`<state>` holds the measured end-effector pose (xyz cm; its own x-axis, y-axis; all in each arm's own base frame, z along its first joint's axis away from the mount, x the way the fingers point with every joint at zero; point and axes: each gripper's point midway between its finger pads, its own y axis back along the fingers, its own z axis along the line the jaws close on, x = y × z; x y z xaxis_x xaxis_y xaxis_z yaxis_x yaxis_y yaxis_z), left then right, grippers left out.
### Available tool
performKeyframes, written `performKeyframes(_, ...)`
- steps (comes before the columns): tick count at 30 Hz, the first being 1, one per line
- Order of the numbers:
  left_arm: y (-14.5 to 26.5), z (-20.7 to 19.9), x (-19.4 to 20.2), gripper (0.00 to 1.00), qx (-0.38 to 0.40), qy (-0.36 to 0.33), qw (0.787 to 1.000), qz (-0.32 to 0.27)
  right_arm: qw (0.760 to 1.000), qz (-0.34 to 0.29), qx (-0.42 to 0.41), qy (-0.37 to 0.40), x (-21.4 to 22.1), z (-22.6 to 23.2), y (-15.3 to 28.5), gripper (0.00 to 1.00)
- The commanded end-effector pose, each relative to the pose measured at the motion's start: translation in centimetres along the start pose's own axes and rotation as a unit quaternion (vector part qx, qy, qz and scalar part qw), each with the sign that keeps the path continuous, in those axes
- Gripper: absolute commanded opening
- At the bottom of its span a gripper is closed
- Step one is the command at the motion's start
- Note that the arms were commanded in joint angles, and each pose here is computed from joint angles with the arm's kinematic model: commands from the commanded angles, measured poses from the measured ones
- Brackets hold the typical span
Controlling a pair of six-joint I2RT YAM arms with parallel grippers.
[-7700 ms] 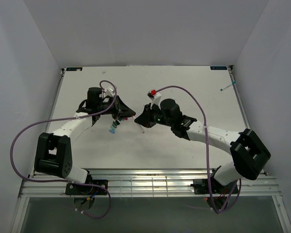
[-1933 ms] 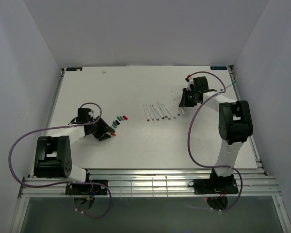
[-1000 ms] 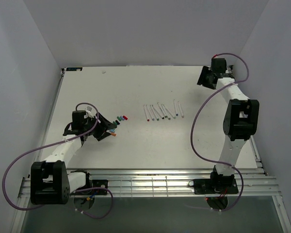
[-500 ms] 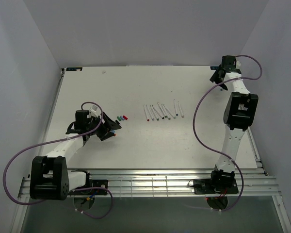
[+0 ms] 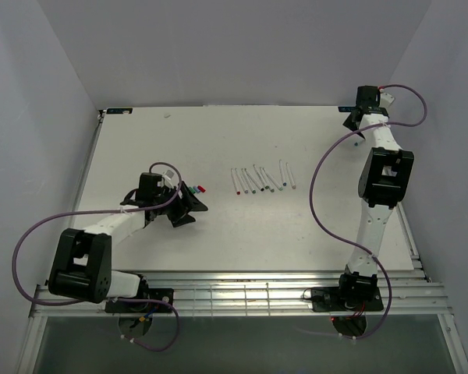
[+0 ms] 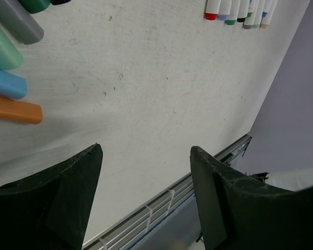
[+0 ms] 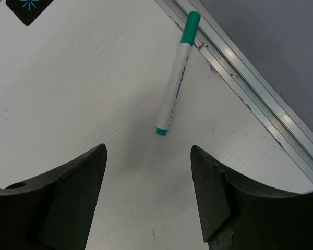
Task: Open the pen caps
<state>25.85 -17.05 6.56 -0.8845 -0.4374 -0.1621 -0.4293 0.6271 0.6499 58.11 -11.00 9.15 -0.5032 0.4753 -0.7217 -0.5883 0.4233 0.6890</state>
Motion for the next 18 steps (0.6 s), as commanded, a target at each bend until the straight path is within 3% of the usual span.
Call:
performKeyframes(1,-0.2,-1.7,-1.4,0.79,0.01,-0.015,1.0,-0.017,0.999,-0.031,0.038,-0.017,-1.6,-1.1,-0.1,0.71)
performKeyframes(18,-1.2,-1.5,-0.8,0.79,0.012,-0.018,1.0,0.006,0.997,-0.027,0.072,-0.033,-0.8,-3.0,-3.0,0.7)
